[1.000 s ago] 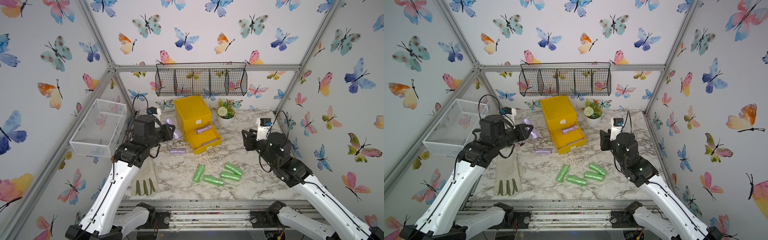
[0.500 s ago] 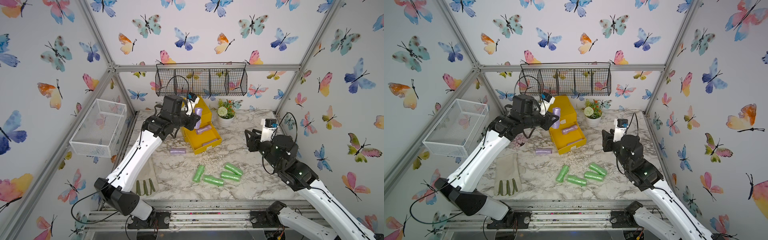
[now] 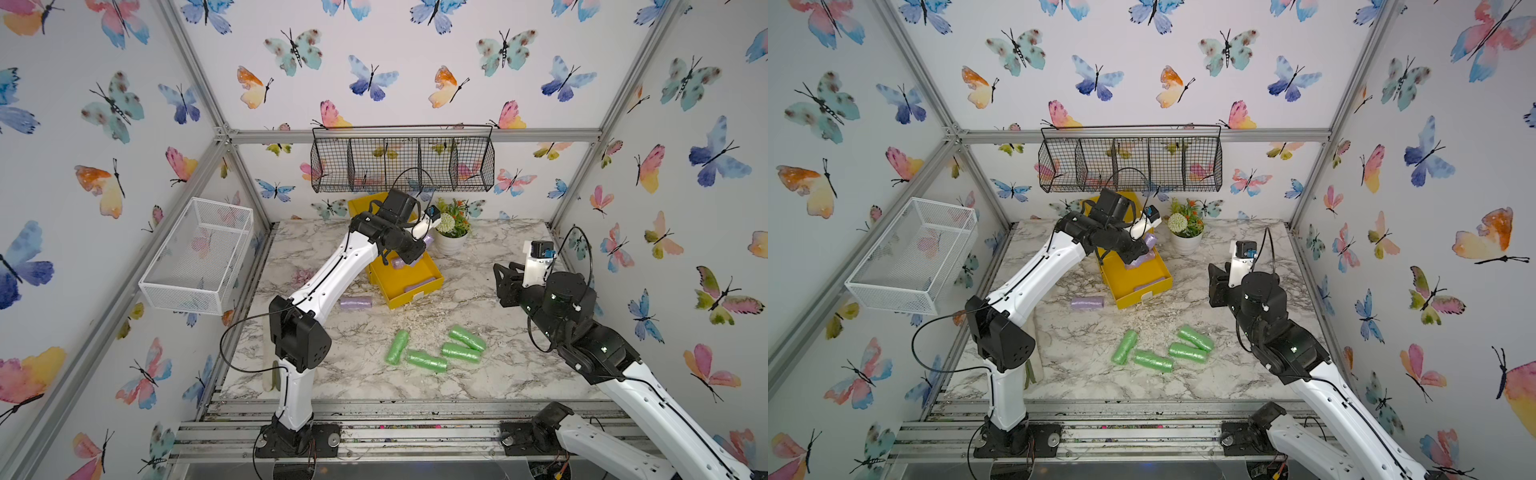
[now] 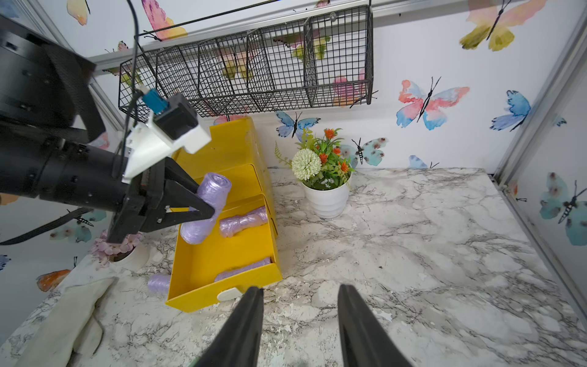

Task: Sort the rolls of trash bags by color and place them into the drawer
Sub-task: Place the roll of trash bags in the drawer.

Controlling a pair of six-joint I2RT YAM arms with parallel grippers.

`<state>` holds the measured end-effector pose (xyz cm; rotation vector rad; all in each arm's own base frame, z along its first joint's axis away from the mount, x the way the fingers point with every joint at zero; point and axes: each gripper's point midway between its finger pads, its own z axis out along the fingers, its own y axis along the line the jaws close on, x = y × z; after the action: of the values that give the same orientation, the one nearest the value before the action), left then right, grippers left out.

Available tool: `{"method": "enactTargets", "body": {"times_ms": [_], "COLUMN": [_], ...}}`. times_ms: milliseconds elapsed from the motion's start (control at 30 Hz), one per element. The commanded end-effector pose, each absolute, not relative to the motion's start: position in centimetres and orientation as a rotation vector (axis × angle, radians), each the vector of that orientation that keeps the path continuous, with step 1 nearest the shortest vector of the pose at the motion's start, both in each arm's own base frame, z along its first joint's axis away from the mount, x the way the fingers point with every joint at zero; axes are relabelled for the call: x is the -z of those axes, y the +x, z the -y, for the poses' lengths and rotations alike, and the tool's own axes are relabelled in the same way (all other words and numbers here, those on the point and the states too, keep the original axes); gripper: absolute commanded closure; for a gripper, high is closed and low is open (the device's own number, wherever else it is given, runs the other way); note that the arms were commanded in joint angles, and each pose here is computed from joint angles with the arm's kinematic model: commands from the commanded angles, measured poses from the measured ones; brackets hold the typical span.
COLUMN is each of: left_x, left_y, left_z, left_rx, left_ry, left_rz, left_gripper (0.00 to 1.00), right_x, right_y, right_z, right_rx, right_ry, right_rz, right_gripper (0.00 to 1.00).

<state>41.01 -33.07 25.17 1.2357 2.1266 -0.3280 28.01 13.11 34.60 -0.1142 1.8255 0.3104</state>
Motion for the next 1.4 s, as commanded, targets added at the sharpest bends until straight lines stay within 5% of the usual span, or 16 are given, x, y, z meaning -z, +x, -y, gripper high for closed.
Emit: {"method": "enactTargets", "body": {"times_ms": [0,633,1200,1367], "left_x": [-23.6,-14.6,-12.4,-12.4], "left_y": [41.6,42.5,43.7,44.2], "left_z": [33.0,32.6,32.7,32.7], "left_rx": [0.261,0.102,-0.013,-0.041], "left_ry": [1.288,1.432,1.453,1.434], "left_rz": [-2.141,-2.311,-2.329,-2.322], "left_gripper": [1.00,1.00,1.00,0.86], "right_x": [-35.4,-34.9,-34.1,-34.1], "right_y": [28.0,28.4,28.3,28.2], "right_z": [-12.4,-12.5,-12.4,-12.2], "right_rx": [-0.264,-0.215,-0.182,-0.173], "right_ry": [-0.112,-0.159,-0.189,-0.189], "right_rz": [-1.822,-1.842,-1.847,-1.846], "right_gripper": [0.56,0.56,0.56,0.55]}}
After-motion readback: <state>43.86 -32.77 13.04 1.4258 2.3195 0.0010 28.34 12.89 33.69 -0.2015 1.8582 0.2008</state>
